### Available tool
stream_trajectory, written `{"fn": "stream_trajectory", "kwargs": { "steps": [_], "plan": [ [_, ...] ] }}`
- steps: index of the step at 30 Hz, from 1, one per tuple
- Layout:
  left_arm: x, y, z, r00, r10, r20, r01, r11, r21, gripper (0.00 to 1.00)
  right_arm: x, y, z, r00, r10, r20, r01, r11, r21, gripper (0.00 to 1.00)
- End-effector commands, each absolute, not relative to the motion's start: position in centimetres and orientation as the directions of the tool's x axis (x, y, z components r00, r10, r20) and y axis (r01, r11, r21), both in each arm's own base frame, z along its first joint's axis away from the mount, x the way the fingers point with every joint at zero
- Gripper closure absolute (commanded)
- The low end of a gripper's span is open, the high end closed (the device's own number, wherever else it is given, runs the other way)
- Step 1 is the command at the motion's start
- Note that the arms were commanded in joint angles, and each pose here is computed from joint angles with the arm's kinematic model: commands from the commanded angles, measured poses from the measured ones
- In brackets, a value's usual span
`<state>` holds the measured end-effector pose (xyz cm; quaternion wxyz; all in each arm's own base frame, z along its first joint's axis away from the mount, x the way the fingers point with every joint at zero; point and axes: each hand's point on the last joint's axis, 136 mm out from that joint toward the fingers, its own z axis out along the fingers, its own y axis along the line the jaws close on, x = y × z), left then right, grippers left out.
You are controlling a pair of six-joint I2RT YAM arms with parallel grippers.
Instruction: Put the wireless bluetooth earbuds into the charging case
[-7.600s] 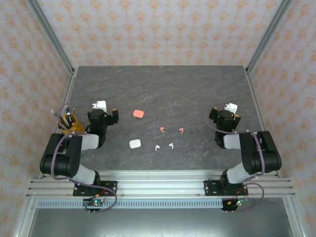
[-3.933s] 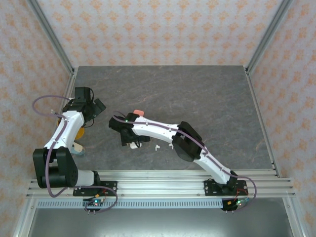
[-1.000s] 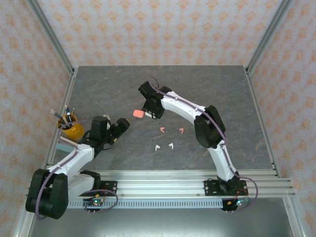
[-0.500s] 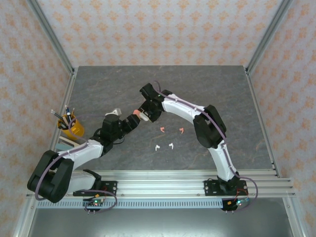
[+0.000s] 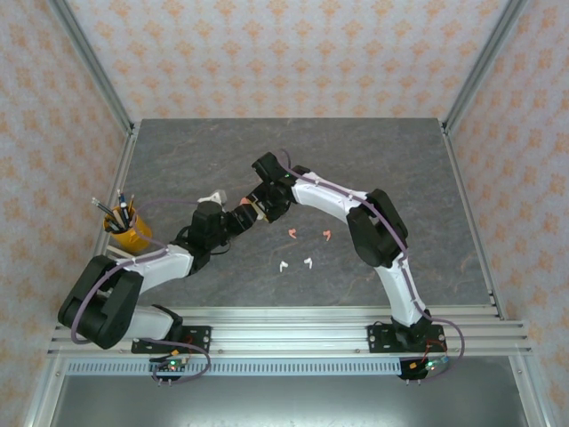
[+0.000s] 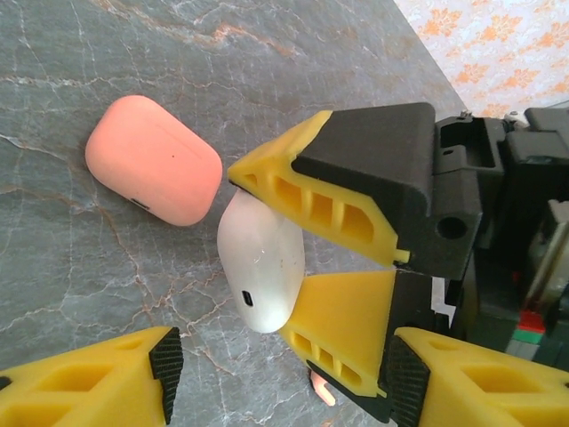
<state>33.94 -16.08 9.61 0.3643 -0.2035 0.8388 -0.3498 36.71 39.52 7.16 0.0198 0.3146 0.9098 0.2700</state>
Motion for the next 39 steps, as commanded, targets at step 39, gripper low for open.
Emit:
{"fn": "stream_trajectory", "kwargs": {
  "steps": [39],
  "plan": [
    [37.4,-17.9,10.2,-0.629,-0.581,-0.516,-0.04,0.688,-0.725,0.64,35.5,40.0,11.3,-0.78,0.584,0.225,0.578,0.533,0.618,0.46]
  ]
}}
